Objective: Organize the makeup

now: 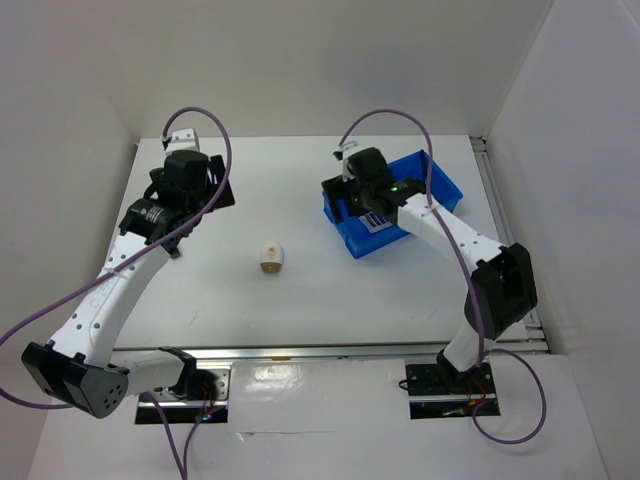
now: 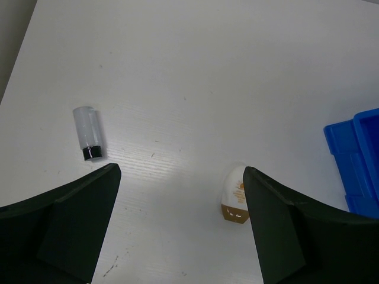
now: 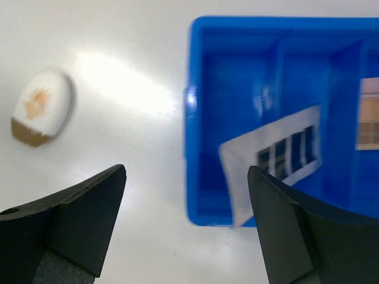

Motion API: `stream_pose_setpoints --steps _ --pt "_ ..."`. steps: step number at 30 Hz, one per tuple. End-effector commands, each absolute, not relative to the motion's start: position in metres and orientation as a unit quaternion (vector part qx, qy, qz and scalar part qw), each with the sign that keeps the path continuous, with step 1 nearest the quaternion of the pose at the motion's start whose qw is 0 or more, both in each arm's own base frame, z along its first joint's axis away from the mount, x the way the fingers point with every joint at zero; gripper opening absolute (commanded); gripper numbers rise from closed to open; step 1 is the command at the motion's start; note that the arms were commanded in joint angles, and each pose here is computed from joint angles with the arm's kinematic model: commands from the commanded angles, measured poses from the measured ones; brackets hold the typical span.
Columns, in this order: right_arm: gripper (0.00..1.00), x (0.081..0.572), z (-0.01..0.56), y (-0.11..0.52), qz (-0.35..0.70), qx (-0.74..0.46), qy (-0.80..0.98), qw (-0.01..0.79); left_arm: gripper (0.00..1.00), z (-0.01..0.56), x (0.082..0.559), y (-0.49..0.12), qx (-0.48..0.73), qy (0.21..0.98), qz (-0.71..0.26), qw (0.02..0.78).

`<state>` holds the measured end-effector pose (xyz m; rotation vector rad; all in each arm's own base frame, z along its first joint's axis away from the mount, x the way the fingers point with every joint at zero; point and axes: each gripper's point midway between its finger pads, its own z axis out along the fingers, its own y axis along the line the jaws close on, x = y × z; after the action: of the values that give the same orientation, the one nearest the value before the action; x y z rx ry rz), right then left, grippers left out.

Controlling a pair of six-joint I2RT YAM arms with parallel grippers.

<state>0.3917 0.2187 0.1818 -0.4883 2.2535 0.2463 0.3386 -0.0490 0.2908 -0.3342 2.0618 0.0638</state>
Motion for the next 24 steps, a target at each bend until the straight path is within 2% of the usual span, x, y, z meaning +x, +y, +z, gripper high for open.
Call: stream_pose_setpoints --steps 1,4,9,11,18,24 --pt "0.91 0.376 0.176 0.234 0.077 -0.219 0.889 0.395 0.99 0.303 0.342 -0.052 -0.143 0.843 0.011 0.518" --pt "0.9 0.38 0.154 0.232 0.014 -0.223 0.895 0.385 0.99 0.303 0.342 -0.052 -0.143 0.843 0.011 0.518" --pt "0.8 0.394 0.138 0.218 -0.079 -0.194 0.897 0.388 0.99 0.304 0.337 -0.048 -0.146 0.842 0.015 0.519" --pt "0.75 0.397 0.139 0.214 -0.091 -0.18 0.895 0.399 0.99 0.301 0.336 -0.047 -0.147 0.843 0.021 0.517" --pt "0.68 0.397 0.143 0.217 -0.098 -0.175 0.887 0.416 0.99 0.304 0.335 -0.044 -0.146 0.841 0.025 0.521" --pt "0.57 0.405 0.135 0.207 -0.141 -0.172 0.881 0.417 0.99 0.304 0.335 -0.044 -0.146 0.841 0.025 0.521"
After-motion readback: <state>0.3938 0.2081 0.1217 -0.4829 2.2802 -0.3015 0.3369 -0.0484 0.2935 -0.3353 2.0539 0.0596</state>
